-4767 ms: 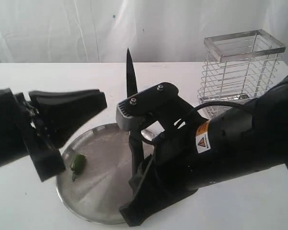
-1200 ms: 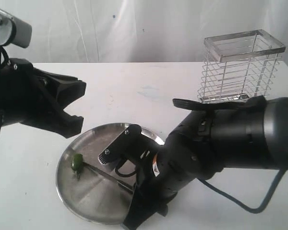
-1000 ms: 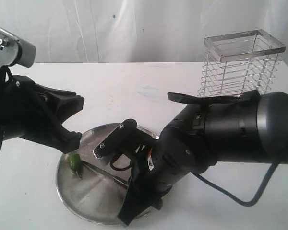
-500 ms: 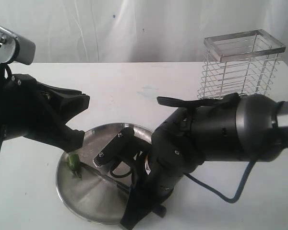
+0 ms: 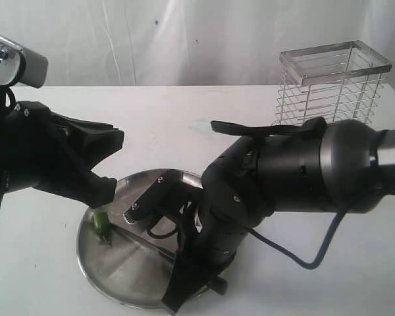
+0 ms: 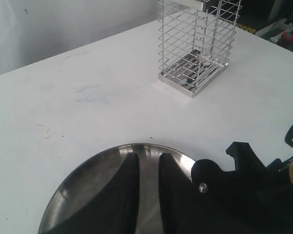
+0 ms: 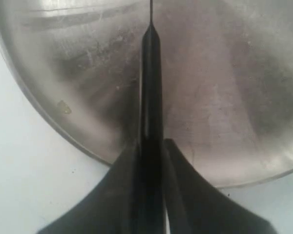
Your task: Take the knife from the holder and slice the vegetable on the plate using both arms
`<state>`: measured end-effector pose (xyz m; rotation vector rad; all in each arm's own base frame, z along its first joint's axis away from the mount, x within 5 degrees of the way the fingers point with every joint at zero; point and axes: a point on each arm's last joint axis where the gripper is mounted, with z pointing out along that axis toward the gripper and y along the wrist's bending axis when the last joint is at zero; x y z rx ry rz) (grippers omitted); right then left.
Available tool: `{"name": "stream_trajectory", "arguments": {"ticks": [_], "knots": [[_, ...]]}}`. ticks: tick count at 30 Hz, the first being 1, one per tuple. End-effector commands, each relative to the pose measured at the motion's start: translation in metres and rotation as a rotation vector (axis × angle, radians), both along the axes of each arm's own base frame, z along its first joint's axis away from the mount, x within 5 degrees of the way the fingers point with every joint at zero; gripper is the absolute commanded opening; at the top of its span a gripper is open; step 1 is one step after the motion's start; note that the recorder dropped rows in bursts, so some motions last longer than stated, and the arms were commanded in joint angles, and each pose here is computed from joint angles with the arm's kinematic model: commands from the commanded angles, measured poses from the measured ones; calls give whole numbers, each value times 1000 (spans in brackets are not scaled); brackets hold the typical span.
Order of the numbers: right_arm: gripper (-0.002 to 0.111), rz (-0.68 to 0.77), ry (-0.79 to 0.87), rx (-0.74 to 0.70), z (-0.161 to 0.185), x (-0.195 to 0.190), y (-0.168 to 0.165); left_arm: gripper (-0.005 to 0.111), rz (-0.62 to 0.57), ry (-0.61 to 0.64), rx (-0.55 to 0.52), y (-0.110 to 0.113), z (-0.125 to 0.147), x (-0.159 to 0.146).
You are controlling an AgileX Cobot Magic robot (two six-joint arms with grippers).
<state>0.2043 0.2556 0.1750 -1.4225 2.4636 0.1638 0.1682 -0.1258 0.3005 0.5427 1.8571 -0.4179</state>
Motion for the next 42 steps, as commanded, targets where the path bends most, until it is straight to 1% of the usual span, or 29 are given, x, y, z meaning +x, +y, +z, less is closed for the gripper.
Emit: {"name": "stream_trajectory", "arguments": {"ticks": [1, 3, 8, 16, 18, 20, 23, 26, 30, 33, 35, 38, 39, 42], "knots": [[1, 18, -1, -9, 2, 1, 0, 21, -11, -4, -16, 0, 1, -3], [4, 19, 0, -11, 2, 1, 0, 21, -10, -3, -17, 0, 1, -3], [17, 19, 3, -8, 2, 0, 0, 21, -10, -3, -17, 0, 1, -3], [18, 37, 7, -5, 2, 0, 0, 21, -10, -3, -17, 0, 1, -3], [18, 51, -19, -5, 4, 2, 1, 21, -10, -3, -17, 0, 1, -3], [20, 38, -38, 0, 10, 11, 0, 21, -10, -3, -17, 0, 1, -3], [27, -35, -18, -9, 21, 30, -12, 21, -10, -3, -17, 0, 1, -3], [30, -26, -2, -45, 23, 38, -22, 21, -10, -3, -17, 0, 1, -3], [32, 70, 5, -88, 22, 34, -23, 21, -10, -3, -17, 0, 1, -3], [33, 106, -22, -91, 23, 32, -19, 21, -10, -3, -17, 0, 1, -3], [38, 139, -36, -102, 23, 28, -15, 21, -10, -3, -17, 0, 1, -3], [49, 227, -61, -111, 23, 20, -6, 21, -10, -3, -17, 0, 1, -3], [51, 249, -77, -115, 23, 17, -2, 21, -10, -3, -17, 0, 1, -3], [51, 303, -166, -151, 23, 17, 2, 21, -10, -3, -17, 0, 1, -3]]}}
